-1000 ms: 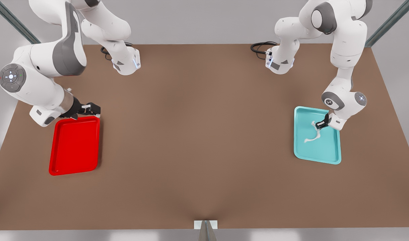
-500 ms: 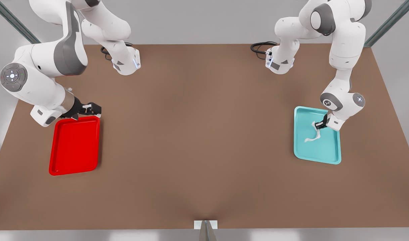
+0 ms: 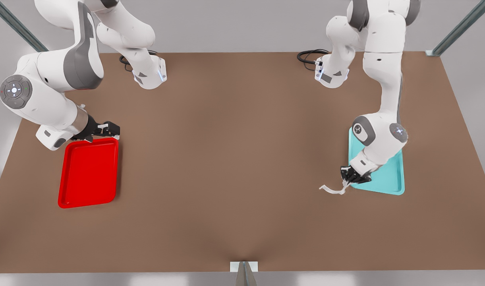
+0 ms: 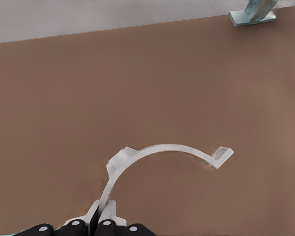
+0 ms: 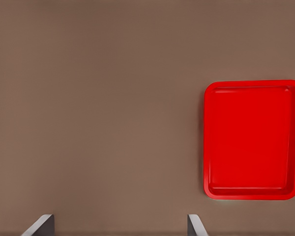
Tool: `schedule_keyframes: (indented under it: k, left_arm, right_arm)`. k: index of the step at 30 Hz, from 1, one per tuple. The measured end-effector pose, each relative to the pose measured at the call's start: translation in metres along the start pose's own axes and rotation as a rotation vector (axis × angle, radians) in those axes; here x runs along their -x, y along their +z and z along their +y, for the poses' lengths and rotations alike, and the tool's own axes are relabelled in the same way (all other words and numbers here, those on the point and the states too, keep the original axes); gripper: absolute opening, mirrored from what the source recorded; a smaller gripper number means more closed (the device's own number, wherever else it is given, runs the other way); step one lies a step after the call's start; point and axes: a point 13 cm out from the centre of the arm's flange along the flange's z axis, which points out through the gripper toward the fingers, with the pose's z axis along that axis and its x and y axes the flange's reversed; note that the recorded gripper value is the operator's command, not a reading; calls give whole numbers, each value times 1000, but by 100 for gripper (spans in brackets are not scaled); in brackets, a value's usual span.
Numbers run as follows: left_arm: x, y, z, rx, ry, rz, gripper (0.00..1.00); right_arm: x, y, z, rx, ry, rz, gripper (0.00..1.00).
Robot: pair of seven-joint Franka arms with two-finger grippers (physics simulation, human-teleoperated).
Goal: Take the drainage pipe clamp from the left arm, pass it to the right arm, and place it in the plate on the right side
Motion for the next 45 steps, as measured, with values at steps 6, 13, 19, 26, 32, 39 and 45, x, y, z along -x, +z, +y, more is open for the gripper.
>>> schedule_keyframes:
  k: [6, 13, 19, 26, 32, 39, 45]
  left_arm:
    - [77, 32, -223, -46, 285, -29, 21]
    - [93, 37, -408, -129, 290, -73, 21]
    - [84, 30, -486, -225, 122, -59, 21]
    - [73, 32, -512, -260, -68, -18, 21]
    - [67, 32, -518, -250, -170, 3, 21]
    - [63, 28, -514, -236, -232, 41, 21]
    - [57, 26, -516, -228, -226, 65, 21]
  right_arm:
    - [1, 0, -1, 0, 0, -2, 100]
    - [1, 0, -1, 0, 0, -2, 100]
    - [1, 0, -1, 0, -1, -2, 100]
    - [14, 21, 8, 8, -17, 12, 100]
    - [43, 54, 93, 23, -152, -27, 100]
    - [44, 83, 199, -8, -337, -71, 100]
    - [63, 112, 236, 3, -416, -113, 100]
